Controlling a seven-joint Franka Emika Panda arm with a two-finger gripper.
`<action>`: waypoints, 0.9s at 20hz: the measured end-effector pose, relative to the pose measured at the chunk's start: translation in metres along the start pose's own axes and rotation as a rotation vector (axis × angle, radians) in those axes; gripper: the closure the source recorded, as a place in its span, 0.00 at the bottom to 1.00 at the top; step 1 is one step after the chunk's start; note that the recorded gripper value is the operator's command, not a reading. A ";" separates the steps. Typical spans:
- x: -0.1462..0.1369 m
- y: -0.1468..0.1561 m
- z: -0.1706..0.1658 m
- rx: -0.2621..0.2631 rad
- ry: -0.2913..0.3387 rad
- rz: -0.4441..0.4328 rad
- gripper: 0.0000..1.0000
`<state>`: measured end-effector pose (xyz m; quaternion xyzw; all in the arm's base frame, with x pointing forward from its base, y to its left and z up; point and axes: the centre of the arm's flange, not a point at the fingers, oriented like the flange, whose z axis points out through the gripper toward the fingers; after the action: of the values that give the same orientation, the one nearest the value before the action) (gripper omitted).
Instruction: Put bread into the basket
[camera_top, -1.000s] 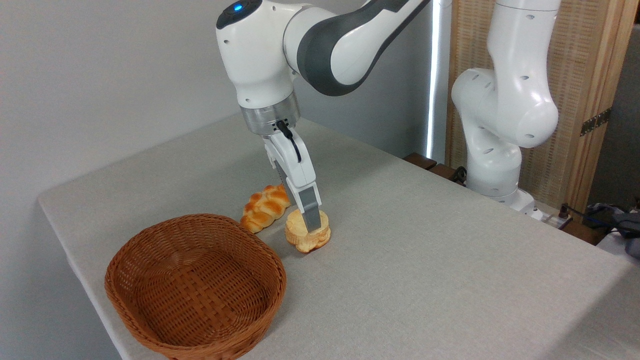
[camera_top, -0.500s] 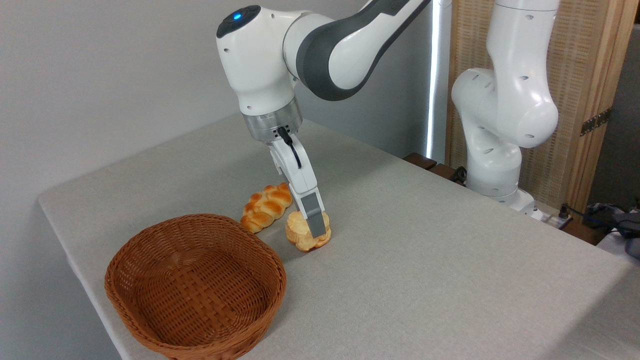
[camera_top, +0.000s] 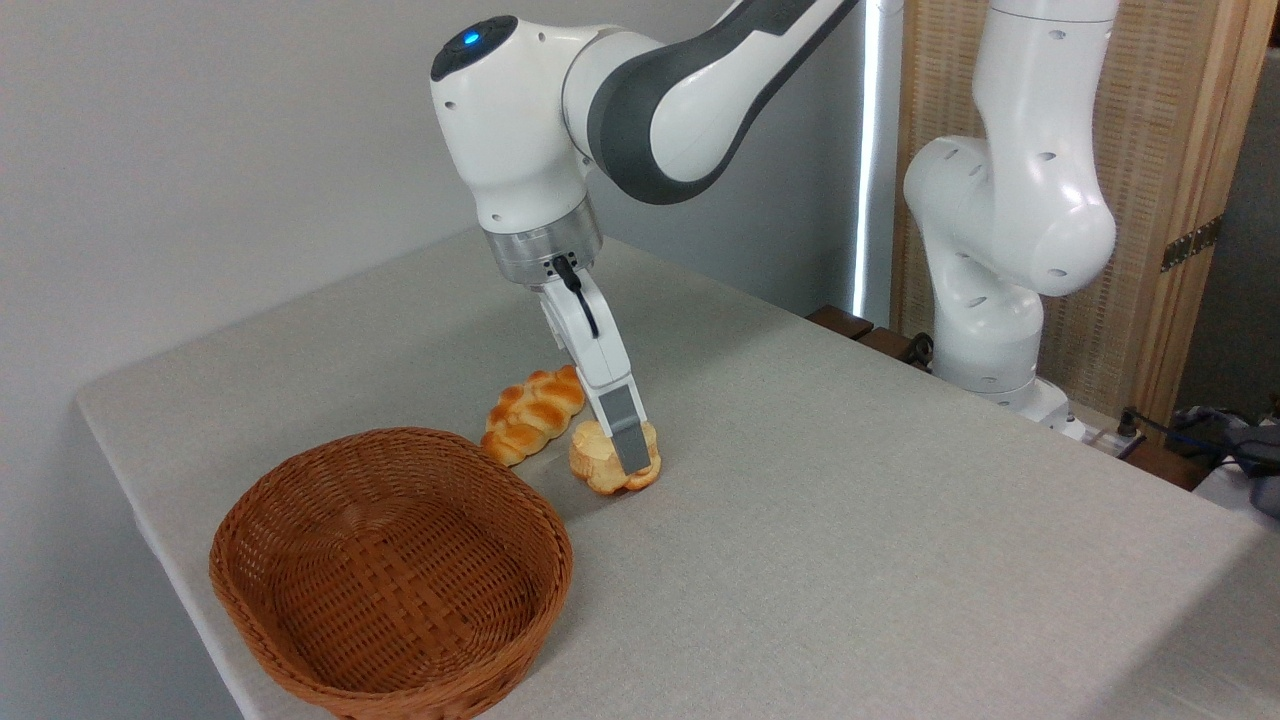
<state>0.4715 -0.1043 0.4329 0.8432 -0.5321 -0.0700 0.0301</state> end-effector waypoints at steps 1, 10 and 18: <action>0.001 0.000 0.001 -0.002 -0.002 0.001 0.00; 0.004 -0.002 0.006 -0.002 -0.003 0.001 0.00; 0.011 0.001 0.011 -0.007 -0.013 0.015 0.34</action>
<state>0.4733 -0.1140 0.4209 0.8386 -0.5384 -0.0773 0.0302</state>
